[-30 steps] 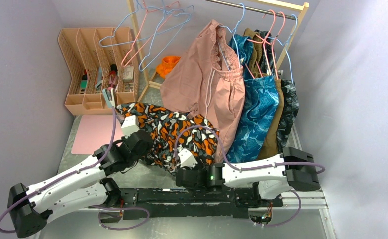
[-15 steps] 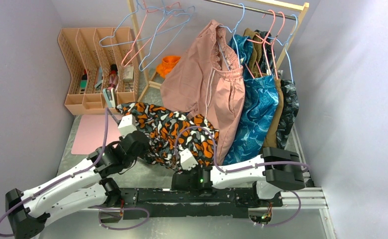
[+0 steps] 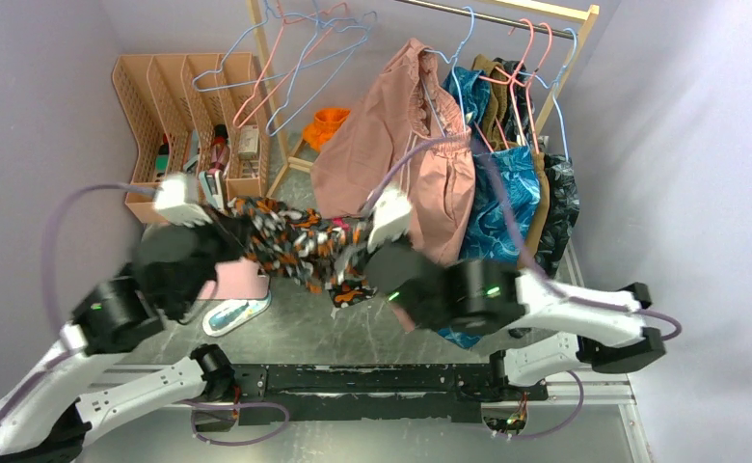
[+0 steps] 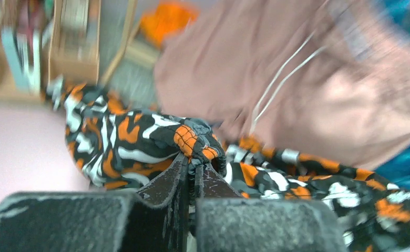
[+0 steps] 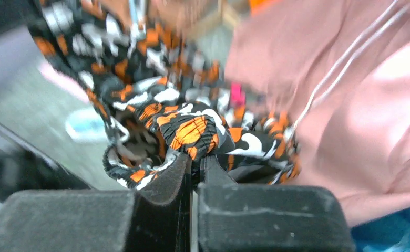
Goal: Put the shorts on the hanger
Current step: Adjust the shorts at the center of the board.
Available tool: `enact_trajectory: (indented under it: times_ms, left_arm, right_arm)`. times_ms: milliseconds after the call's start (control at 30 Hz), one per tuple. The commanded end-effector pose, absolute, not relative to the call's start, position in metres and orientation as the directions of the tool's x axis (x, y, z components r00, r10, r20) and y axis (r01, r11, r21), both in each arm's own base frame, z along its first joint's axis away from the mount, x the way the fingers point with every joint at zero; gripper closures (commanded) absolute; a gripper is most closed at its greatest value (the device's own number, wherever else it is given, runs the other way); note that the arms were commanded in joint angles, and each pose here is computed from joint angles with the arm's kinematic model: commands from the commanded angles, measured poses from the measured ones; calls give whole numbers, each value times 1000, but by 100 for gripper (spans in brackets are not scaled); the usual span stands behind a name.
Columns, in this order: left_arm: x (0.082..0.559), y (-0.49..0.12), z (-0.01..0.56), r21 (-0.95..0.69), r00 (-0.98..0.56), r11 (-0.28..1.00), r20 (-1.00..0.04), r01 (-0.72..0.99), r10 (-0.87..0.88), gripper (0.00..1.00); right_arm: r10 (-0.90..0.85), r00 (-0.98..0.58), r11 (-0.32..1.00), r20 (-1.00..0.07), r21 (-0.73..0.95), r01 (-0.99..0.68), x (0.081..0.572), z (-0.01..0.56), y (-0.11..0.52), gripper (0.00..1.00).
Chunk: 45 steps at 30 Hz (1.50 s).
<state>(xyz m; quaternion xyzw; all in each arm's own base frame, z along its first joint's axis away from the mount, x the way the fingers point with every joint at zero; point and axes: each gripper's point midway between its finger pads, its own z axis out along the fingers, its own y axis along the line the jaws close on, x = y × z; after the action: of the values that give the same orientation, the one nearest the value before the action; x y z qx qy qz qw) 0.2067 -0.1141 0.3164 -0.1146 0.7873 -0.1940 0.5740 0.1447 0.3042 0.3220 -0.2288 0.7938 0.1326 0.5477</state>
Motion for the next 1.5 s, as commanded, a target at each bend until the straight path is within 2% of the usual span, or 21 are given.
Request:
enact_trajectory:
  times_ms: [0,67,133,467,567,733,867,1133,1200,1267,1400,1467]
  left_arm:
    - [195,-77,475,-382,15,900,-919,209,-393,93]
    - [179,-76,532,-337,115,879,-912,337,-394,93]
    - [162,-75,566,-299,199,847,-887,439,-417,93]
    - [146,-59,619,-209,340,862,-856,461,-390,93]
    - [161,-70,598,-208,302,877,-883,434,-359,93]
    - [199,-90,507,-155,170,939,-962,307,-215,93]
    - [223,-101,433,-112,46,972,-991,209,-124,93]
    - [260,-137,329,-47,-135,985,-991,164,-24,93]
    - [277,-138,324,-70,-161,982,-986,176,-42,93]
    - [297,-125,341,-121,-151,981,-984,150,-98,93]
    - [306,-110,426,-192,-21,969,-981,153,-191,93]
    - [300,-108,453,-207,12,965,-977,161,-211,93]
  right_arm:
    - [-50,-10,859,-999,-38,-511,163,503,254,100]
    - [77,40,815,-996,40,-578,155,550,244,100]
    - [138,73,776,-988,62,-627,148,569,241,100]
    - [194,194,742,-962,14,-670,143,611,240,100]
    - [99,196,795,-976,-41,-605,155,578,257,100]
    - [-76,144,853,-987,-139,-503,181,488,285,100]
    - [-81,-50,851,-995,-43,-523,237,417,293,100]
    - [-21,-231,923,-973,70,-378,311,326,259,100]
    - [5,-232,936,-973,86,-341,323,328,249,100]
    - [31,-182,938,-983,91,-333,326,358,245,100]
    - [68,-89,939,-994,94,-330,324,418,236,100]
    - [76,-76,939,-994,97,-330,321,424,232,100]
